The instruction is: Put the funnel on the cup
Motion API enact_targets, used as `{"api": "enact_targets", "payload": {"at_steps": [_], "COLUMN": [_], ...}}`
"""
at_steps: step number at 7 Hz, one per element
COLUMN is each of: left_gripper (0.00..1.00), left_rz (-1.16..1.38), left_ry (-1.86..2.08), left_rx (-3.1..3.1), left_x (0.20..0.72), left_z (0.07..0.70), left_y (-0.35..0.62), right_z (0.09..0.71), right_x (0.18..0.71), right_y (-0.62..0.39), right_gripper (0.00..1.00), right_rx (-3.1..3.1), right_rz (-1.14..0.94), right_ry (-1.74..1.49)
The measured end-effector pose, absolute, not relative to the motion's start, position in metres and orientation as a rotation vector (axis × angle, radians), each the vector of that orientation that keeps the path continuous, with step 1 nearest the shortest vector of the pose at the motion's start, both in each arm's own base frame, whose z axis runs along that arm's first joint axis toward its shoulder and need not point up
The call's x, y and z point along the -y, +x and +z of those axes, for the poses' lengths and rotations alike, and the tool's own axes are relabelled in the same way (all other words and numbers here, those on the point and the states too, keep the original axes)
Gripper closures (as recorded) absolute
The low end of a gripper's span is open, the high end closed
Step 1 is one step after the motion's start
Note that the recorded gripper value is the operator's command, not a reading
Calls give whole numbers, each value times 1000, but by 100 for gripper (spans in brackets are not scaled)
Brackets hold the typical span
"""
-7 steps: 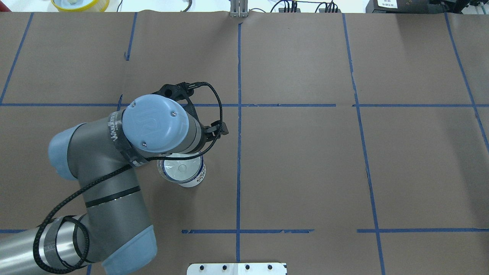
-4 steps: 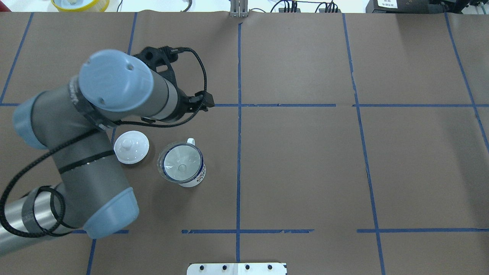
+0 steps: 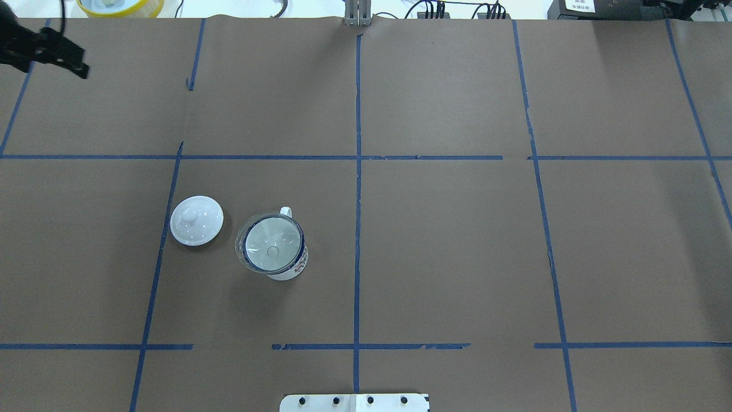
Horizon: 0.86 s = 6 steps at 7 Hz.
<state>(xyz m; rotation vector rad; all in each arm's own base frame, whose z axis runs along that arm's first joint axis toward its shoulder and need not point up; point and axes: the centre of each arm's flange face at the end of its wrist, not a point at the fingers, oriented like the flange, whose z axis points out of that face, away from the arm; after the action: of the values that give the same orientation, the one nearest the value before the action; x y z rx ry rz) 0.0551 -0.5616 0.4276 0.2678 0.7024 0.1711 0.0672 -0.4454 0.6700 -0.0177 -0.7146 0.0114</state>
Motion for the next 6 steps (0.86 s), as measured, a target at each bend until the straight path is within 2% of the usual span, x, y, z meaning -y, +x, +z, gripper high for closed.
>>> {"api": "enact_targets", "payload": {"at_steps": [1, 3, 6], "left_gripper": [0, 0, 0], "left_rz": [228, 185, 92], "left_ry": [222, 129, 78], "left_rx": [-671, -723, -780], "left_x": [544, 515, 495], "left_z": [493, 578, 634], "left_y": [20, -34, -85], "right_z": [670, 670, 670], "right_x": [445, 445, 445], "right_y": [67, 67, 67], "right_gripper": [0, 0, 0], "right_rx": [715, 715, 715], "right_rz": [11, 11, 11], "right_ry": [-18, -18, -18]}}
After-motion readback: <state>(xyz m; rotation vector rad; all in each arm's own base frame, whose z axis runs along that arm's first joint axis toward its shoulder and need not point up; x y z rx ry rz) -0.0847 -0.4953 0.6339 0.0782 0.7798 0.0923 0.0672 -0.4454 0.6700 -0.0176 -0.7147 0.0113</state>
